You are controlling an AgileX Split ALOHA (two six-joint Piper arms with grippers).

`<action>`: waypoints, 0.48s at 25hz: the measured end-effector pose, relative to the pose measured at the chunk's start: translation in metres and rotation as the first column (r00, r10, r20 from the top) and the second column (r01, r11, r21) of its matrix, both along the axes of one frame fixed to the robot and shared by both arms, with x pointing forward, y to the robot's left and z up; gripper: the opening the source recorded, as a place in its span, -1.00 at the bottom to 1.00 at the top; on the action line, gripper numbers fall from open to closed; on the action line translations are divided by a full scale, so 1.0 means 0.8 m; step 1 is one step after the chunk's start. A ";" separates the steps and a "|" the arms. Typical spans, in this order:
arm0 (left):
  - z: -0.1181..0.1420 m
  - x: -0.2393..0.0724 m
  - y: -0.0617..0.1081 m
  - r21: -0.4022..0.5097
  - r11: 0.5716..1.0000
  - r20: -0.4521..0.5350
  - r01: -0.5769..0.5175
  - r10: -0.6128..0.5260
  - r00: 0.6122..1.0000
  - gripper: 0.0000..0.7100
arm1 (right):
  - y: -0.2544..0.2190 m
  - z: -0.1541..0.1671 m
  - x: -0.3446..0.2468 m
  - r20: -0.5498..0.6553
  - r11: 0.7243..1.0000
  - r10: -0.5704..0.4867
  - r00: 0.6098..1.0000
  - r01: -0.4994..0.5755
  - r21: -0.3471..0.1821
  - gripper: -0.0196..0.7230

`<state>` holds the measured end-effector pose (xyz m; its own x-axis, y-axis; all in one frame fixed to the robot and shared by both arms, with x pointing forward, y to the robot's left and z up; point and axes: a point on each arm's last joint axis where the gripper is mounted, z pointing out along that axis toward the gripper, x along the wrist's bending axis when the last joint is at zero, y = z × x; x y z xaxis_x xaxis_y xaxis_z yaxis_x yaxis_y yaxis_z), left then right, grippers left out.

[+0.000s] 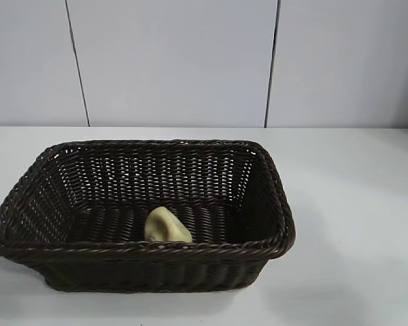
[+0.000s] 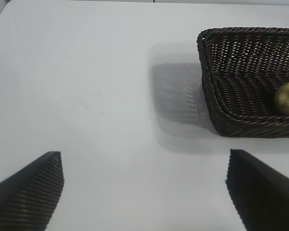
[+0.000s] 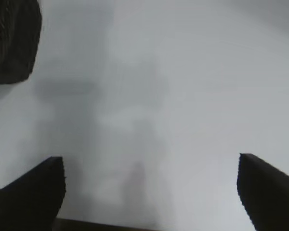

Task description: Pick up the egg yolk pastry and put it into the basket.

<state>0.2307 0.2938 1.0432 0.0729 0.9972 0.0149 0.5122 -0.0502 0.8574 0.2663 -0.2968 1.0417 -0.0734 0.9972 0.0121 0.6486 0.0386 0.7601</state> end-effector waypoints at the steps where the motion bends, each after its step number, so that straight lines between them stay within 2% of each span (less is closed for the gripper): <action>1: 0.000 0.000 0.000 0.000 1.000 0.000 0.000 0.000 1.000 0.87 | -0.001 0.001 -0.007 0.039 1.000 0.000 0.999 0.000 0.004 0.92; 6: 0.000 0.000 0.000 0.000 1.000 0.000 0.000 0.000 1.000 0.87 | -0.004 0.003 -0.036 0.194 1.000 -0.002 0.981 -0.001 0.018 0.92; 12: 0.000 0.000 0.000 0.000 1.000 0.000 0.000 0.000 1.000 0.87 | -0.004 0.002 -0.040 0.207 1.000 -0.002 0.978 -0.002 0.018 0.92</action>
<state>0.2307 0.2938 1.0432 0.0729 0.9972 0.0149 0.5122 -0.0502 0.8574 0.2340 -0.3001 1.0434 -0.0761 0.9970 0.0150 0.4770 0.0232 0.8786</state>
